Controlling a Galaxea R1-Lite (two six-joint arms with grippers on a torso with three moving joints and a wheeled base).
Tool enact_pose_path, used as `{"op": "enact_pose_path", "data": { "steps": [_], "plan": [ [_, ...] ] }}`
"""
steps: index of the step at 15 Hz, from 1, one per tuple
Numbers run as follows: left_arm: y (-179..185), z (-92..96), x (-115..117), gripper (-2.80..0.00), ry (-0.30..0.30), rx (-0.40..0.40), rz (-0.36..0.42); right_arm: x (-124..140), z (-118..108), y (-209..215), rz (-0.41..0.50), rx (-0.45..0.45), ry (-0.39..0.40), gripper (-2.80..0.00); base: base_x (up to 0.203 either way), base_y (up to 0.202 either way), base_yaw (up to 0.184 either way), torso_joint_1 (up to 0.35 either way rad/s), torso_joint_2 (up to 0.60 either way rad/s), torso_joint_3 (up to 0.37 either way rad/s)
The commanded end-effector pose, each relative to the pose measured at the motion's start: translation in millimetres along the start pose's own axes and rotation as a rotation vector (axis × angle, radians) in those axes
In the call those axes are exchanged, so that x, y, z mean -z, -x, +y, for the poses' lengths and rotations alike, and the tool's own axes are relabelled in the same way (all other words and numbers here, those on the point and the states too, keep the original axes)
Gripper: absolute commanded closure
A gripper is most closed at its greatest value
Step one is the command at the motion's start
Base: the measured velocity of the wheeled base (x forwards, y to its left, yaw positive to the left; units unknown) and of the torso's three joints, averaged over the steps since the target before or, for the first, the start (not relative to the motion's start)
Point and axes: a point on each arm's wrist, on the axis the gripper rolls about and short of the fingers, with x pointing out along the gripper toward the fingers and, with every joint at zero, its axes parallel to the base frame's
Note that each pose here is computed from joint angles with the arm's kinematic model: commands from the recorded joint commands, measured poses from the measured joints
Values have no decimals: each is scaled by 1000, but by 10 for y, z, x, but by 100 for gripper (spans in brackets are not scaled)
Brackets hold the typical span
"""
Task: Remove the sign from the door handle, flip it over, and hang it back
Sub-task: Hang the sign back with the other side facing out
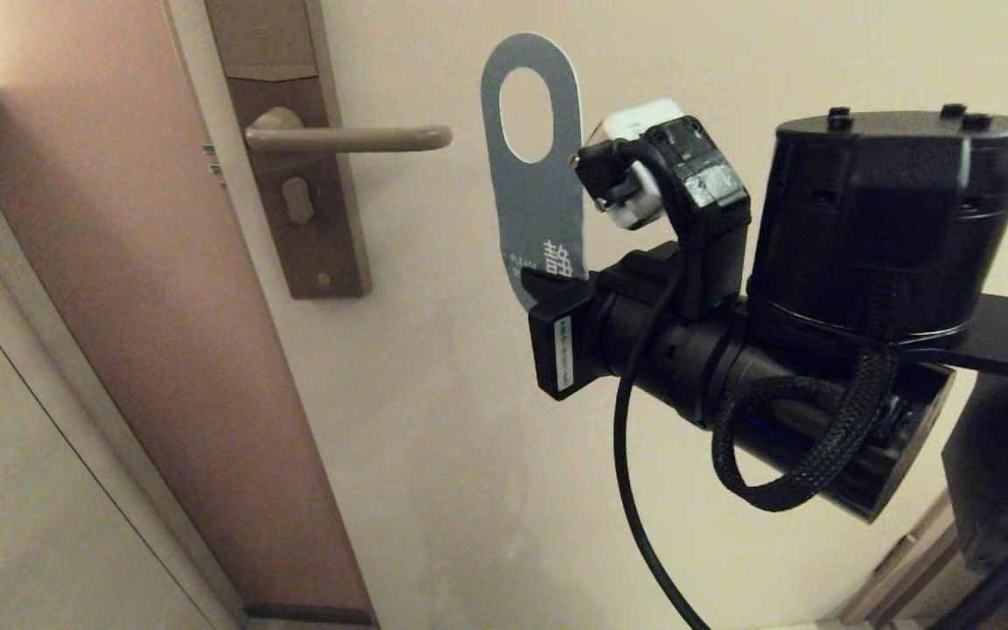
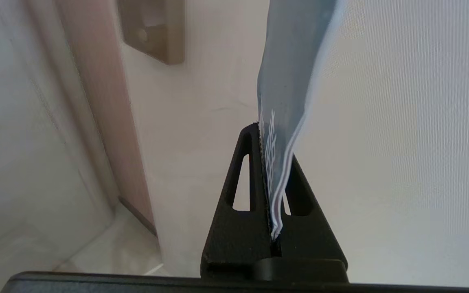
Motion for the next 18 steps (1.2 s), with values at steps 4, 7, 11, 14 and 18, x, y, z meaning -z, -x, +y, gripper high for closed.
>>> {"op": "enact_pose_path", "data": {
  "steps": [4,7,11,14,18],
  "plan": [
    [0,0,-1,0,0,0,-1,74,65,-186,23,62,8,0,0,0,0,0,0,0],
    [0,0,-1,0,0,0,-1,95,101,-304,29,117,10,0,0,0,0,0,0,0],
    [0,0,-1,0,0,0,-1,109,121,-366,34,139,16,0,0,0,0,0,0,0],
    [0,0,-1,0,0,0,-1,71,129,-393,38,144,18,0,0,0,0,0,0,0],
    [0,0,-1,0,0,0,-1,19,153,-451,38,158,17,0,0,0,0,0,0,0]
  ]
}}
